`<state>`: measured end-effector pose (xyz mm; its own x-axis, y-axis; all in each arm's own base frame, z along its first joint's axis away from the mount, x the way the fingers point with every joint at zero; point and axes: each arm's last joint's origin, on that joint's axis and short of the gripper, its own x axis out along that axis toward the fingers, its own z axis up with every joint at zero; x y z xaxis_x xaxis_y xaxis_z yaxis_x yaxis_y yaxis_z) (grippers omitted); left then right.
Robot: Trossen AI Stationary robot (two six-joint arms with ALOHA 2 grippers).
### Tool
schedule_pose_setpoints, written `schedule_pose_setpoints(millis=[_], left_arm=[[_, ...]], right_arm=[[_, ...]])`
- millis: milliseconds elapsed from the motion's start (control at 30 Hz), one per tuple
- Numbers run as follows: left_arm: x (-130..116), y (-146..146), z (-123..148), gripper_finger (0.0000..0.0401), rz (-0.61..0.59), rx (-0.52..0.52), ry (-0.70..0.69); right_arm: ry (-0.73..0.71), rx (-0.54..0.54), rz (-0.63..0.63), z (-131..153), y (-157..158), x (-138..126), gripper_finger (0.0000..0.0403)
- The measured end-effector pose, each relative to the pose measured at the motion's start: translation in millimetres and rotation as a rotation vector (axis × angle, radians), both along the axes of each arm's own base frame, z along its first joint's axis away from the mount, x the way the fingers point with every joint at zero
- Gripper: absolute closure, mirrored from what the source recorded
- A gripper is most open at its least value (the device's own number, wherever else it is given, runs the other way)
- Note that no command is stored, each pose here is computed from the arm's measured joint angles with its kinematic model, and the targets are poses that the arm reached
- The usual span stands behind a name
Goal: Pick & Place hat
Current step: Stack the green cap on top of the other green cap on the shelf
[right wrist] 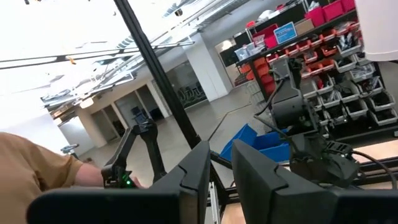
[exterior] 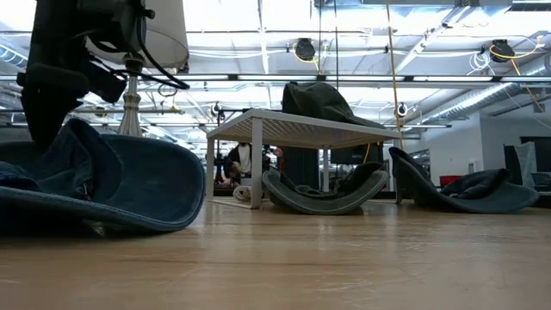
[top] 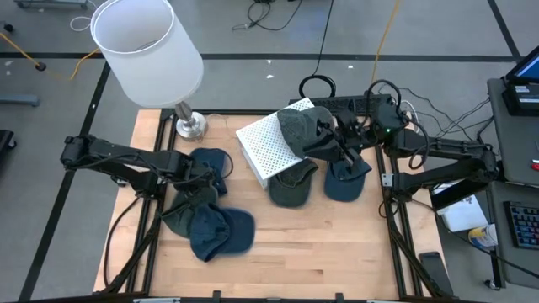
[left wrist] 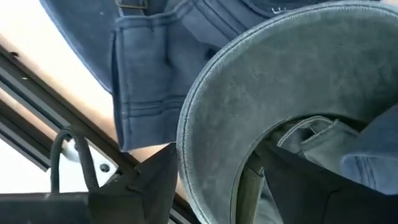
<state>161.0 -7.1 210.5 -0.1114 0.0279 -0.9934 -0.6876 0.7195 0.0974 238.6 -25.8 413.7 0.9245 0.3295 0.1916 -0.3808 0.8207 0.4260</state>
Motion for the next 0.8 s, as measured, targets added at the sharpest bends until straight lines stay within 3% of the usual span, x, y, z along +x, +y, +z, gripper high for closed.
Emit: schedule_pose_setpoints(millis=[133, 433, 633, 800], left_arm=[[1.4, -0.1, -0.2, 0.0222, 0.000, -0.022, -0.013], [2.5, -0.2, -0.3, 0.0382, 0.024, -0.023, -0.025], [1.9, 1.3, 0.6, 0.0390, 0.091, -0.040, -0.016], [3.8, 0.9, 16.5, 0.0393, 0.127, -0.019, -0.014]], right_arm=[[-0.015, -0.030, -0.002, 0.3, 2.1, 0.1, 0.0344], [-0.034, -0.045, -0.006, 1.7, 2.3, -0.2, 0.0344], [-0.033, -0.045, -0.006, 1.7, 2.3, -0.2, 0.0344], [-0.045, -0.033, -0.001, 3.2, 2.4, -0.6, 0.0344]])
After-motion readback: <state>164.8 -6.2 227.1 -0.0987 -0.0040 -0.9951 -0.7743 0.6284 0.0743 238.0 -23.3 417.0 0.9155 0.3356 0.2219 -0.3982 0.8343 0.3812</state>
